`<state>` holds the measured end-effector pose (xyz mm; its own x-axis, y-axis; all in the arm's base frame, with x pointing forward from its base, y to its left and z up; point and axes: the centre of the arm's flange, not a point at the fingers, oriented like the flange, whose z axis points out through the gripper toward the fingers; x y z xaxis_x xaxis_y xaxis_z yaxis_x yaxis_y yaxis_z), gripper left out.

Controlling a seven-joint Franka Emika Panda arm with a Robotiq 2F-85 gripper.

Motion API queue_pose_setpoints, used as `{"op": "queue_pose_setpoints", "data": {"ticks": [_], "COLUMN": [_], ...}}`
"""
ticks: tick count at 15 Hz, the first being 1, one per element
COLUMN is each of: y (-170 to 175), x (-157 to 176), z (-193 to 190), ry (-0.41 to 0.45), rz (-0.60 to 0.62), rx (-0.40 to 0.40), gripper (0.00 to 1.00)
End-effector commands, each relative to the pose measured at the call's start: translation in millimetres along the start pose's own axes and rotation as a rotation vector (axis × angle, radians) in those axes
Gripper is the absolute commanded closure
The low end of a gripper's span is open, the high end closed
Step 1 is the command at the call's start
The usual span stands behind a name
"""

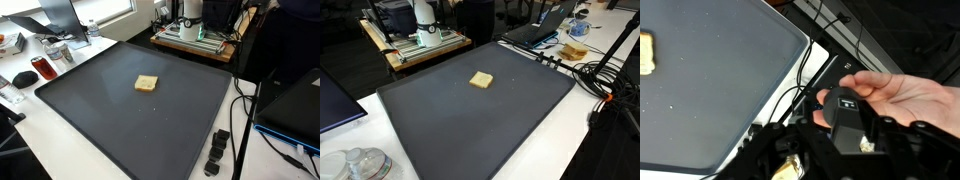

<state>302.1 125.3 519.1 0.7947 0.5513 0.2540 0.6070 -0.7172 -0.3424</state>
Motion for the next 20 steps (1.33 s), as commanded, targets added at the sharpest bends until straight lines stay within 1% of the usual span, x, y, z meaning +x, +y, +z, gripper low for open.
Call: {"op": "queue_pose_setpoints", "data": {"ticks": [1, 2, 3, 6, 8, 9, 10, 12, 13, 14, 15, 17, 20], "y": [10, 12, 16, 25, 32, 35, 38, 44, 46, 48, 50, 54, 53], "x": [-25, -28, -31, -41, -49, -52, -56, -62, -64, -65, -67, -69, -69], "z": [-4, -5, -6, -8, -10, -11, -13, -15, -16, -17, -19, -20, -24], "ry": [0.023, 0.028, 0.031, 0.039, 0.044, 0.047, 0.051, 0.062, 0.068, 0.070, 0.074, 0.076, 0.045], "rz": [-0.010, -0.009, -0.009, -0.009, -0.008, -0.006, -0.002, 0.007, 0.015, 0.023, 0.029, 0.056, 0.111], "rx": [0.021, 0.025, 0.027, 0.035, 0.041, 0.045, 0.047, 0.049, 0.048, 0.046, 0.045, 0.038, 0.001], "gripper": [0.67, 0.71, 0.68, 0.68, 0.64, 0.64, 0.70, 0.93, 0.98, 0.98, 0.95, 0.95, 0.95]}}
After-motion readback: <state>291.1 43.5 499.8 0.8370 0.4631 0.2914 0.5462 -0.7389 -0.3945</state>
